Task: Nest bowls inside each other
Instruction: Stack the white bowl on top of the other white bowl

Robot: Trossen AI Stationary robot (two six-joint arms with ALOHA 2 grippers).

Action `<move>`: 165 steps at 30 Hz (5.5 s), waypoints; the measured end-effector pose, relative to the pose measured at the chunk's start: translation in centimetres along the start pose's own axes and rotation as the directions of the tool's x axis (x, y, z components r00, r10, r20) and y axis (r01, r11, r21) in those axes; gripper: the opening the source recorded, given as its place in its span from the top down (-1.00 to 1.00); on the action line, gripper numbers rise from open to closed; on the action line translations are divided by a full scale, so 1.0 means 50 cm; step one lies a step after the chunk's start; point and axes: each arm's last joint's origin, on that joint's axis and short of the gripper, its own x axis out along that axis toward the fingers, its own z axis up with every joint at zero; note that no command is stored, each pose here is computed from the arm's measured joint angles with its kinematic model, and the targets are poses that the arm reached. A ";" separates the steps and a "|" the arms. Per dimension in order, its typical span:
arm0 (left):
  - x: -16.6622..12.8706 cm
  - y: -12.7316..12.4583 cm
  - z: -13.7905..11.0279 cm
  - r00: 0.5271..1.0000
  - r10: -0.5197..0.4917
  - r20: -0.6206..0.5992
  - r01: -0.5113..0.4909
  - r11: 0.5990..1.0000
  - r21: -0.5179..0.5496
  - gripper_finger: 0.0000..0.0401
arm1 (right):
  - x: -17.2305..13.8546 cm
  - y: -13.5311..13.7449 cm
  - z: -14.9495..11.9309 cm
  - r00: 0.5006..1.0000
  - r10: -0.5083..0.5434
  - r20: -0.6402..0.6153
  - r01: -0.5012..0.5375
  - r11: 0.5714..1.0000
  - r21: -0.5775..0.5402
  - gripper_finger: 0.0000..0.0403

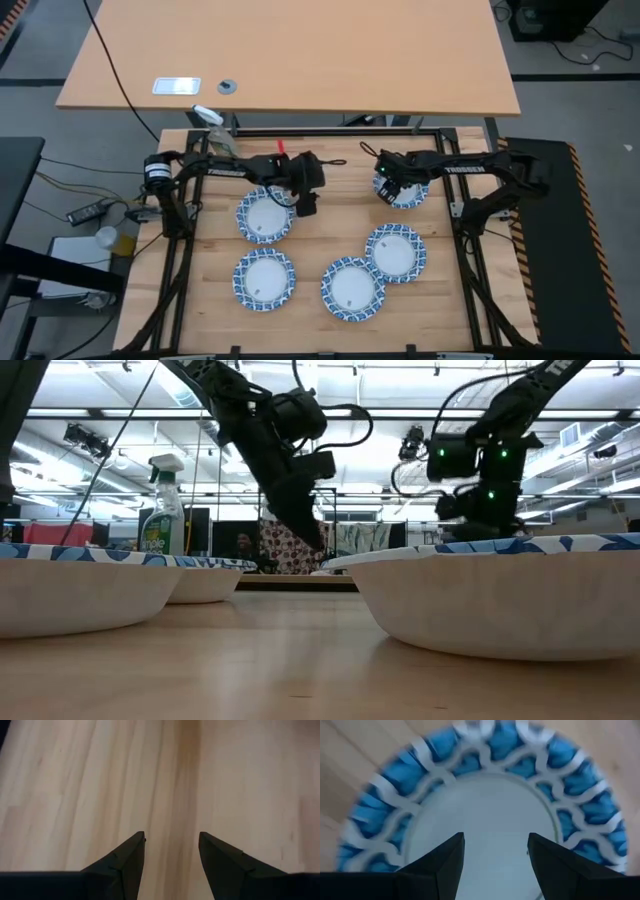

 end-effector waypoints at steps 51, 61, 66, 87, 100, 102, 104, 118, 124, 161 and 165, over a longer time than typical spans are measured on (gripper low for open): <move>-0.085 0.038 -0.018 0.960 0.269 0.078 -0.280 0.926 0.255 0.06 | -0.057 0.003 -0.090 0.929 0.236 0.286 -0.203 0.969 -0.142 -0.09; -0.037 0.098 -0.025 0.995 0.082 -0.051 -0.078 0.993 0.086 0.11 | -0.011 0.001 -0.071 0.948 0.235 0.213 -0.204 0.966 -0.155 -0.09; -0.003 0.047 -0.029 0.993 -0.006 -0.116 0.019 0.994 0.110 0.11 | 0.003 0.011 -0.074 0.943 0.296 0.151 -0.269 0.947 -0.176 -0.09; 0.056 0.017 -0.069 0.958 -0.098 -0.271 0.137 0.982 0.129 0.11 | 0.041 0.044 -0.041 0.886 0.418 0.202 -0.377 0.902 -0.212 -0.09; 0.066 0.023 -0.059 0.976 -0.057 -0.210 0.079 0.992 0.095 0.11 | 0.056 0.056 -0.022 0.851 0.454 0.262 -0.389 0.882 -0.265 -0.09; 0.068 0.020 -0.050 0.984 -0.051 -0.170 0.070 0.992 0.103 0.11 | 0.064 0.063 -0.021 0.843 0.475 0.253 -0.408 0.870 -0.276 -0.09; 0.069 0.016 -0.045 0.987 -0.051 -0.152 0.068 0.992 0.109 0.11 | 0.066 0.069 -0.019 0.829 0.494 0.263 -0.423 0.861 -0.284 -0.09; 0.001 0.030 -0.028 0.993 -0.007 -0.121 0.025 0.989 0.149 0.11 | 0.029 0.084 -0.013 0.787 0.502 0.359 -0.393 0.856 -0.336 -0.08; -0.027 0.023 -0.043 0.976 -0.030 -0.216 0.061 0.989 0.137 0.11 | 0.009 0.108 -0.002 0.713 0.536 0.452 -0.411 0.842 -0.349 -0.08; -0.149 -0.068 -0.064 0.924 0.112 -0.365 -0.082 0.992 0.097 0.11 | -0.009 0.247 0.058 0.558 0.638 0.531 -0.341 0.760 -0.553 -0.07; -0.170 -0.073 -0.097 0.923 0.112 -0.367 -0.096 0.994 0.060 0.11 | -0.012 0.265 0.081 0.540 0.653 0.530 -0.325 0.743 -0.584 -0.07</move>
